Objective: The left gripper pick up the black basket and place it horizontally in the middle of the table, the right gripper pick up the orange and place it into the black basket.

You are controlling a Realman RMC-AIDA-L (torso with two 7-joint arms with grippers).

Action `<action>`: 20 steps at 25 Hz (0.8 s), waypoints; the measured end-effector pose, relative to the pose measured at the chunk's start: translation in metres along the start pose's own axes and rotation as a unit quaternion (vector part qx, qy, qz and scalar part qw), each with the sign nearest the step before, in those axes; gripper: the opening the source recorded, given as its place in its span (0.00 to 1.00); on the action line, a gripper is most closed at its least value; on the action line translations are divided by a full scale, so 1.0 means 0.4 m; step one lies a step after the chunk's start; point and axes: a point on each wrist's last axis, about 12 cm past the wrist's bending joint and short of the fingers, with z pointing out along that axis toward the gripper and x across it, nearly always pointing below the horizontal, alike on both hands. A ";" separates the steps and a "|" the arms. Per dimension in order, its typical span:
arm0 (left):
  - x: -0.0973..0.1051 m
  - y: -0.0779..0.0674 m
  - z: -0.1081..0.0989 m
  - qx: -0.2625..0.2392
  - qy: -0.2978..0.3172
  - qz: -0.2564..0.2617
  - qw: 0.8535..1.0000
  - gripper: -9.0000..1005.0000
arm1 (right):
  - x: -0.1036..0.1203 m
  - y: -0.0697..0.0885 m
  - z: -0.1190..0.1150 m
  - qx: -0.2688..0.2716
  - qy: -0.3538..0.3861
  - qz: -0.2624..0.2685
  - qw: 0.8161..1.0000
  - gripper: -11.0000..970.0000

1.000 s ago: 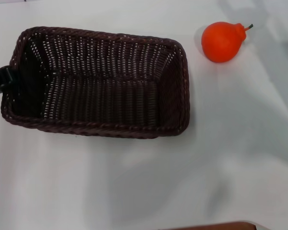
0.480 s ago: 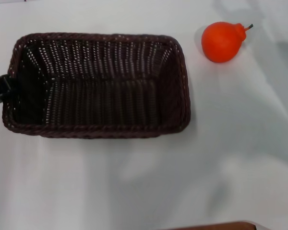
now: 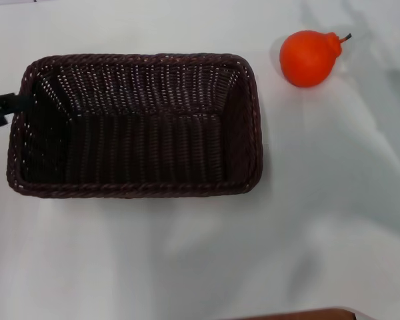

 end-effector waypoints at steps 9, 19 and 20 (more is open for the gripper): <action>-0.041 0.083 -0.075 0.009 -0.086 0.036 0.996 0.72 | -0.040 0.003 -0.012 -0.005 -0.068 -0.004 0.998 0.85; -0.009 0.140 -0.112 0.155 -0.259 0.118 0.946 0.70 | -0.113 0.005 0.050 -0.029 -0.191 -0.042 0.980 0.84; 0.000 0.147 -0.111 0.167 -0.273 0.118 0.940 0.70 | -0.118 0.004 0.057 -0.030 -0.200 -0.044 0.978 0.84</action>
